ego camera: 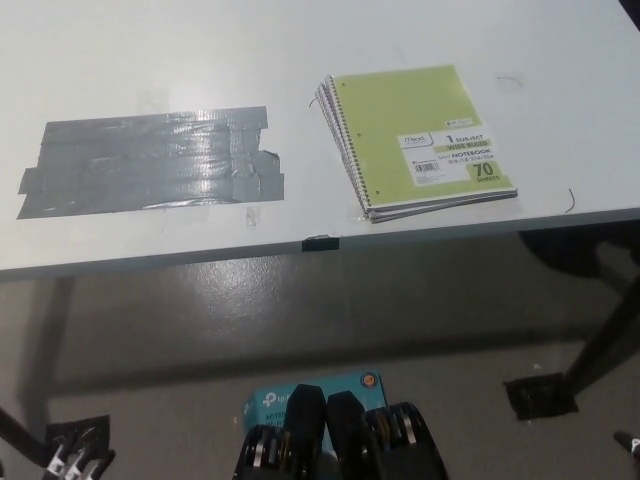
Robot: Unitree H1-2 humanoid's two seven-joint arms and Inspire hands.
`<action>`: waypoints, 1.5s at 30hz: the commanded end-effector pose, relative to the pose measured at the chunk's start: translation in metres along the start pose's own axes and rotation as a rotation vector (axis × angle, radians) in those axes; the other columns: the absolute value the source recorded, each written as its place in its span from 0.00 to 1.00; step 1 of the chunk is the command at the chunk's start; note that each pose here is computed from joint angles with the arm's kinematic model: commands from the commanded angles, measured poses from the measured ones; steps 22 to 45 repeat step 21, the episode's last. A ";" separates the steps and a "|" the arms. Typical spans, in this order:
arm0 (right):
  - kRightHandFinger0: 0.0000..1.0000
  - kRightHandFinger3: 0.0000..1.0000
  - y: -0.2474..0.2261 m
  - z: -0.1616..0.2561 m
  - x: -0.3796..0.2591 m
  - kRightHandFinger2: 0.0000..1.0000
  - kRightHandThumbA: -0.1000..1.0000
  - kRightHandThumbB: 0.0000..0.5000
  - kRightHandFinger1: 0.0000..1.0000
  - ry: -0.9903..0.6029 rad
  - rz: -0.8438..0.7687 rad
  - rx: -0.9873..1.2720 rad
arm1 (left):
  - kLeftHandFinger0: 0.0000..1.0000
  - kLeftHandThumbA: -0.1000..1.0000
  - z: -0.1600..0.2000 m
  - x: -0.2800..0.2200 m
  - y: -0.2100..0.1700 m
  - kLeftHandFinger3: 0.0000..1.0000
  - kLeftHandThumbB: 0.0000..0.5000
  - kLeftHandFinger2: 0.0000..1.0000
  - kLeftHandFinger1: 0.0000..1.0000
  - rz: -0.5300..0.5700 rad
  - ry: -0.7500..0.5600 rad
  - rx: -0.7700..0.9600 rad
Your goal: The robot uses its right hand to align two notebooks stacked together until they are fully overlapped
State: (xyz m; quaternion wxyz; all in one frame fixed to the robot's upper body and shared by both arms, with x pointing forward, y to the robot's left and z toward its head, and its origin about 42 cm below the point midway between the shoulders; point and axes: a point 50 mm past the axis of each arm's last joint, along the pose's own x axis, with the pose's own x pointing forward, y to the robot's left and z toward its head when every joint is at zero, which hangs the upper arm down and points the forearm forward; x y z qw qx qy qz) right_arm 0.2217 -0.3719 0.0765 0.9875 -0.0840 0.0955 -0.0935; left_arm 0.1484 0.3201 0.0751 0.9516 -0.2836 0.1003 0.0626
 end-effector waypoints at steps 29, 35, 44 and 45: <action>1.00 1.00 -0.008 0.022 0.015 1.00 1.00 0.72 1.00 -0.054 -0.057 -0.006 | 1.00 1.00 0.011 0.006 -0.013 1.00 0.86 1.00 1.00 -0.041 0.117 0.266; 1.00 1.00 -0.008 0.022 0.015 1.00 1.00 0.72 1.00 -0.054 -0.057 -0.006 | 1.00 1.00 0.011 0.006 -0.013 1.00 0.86 1.00 1.00 -0.041 0.117 0.266; 1.00 1.00 -0.008 0.022 0.015 1.00 1.00 0.72 1.00 -0.054 -0.057 -0.006 | 1.00 1.00 0.011 0.006 -0.013 1.00 0.86 1.00 1.00 -0.041 0.117 0.266; 1.00 1.00 -0.008 0.022 0.015 1.00 1.00 0.72 1.00 -0.054 -0.057 -0.006 | 1.00 1.00 0.011 0.006 -0.013 1.00 0.86 1.00 1.00 -0.041 0.117 0.266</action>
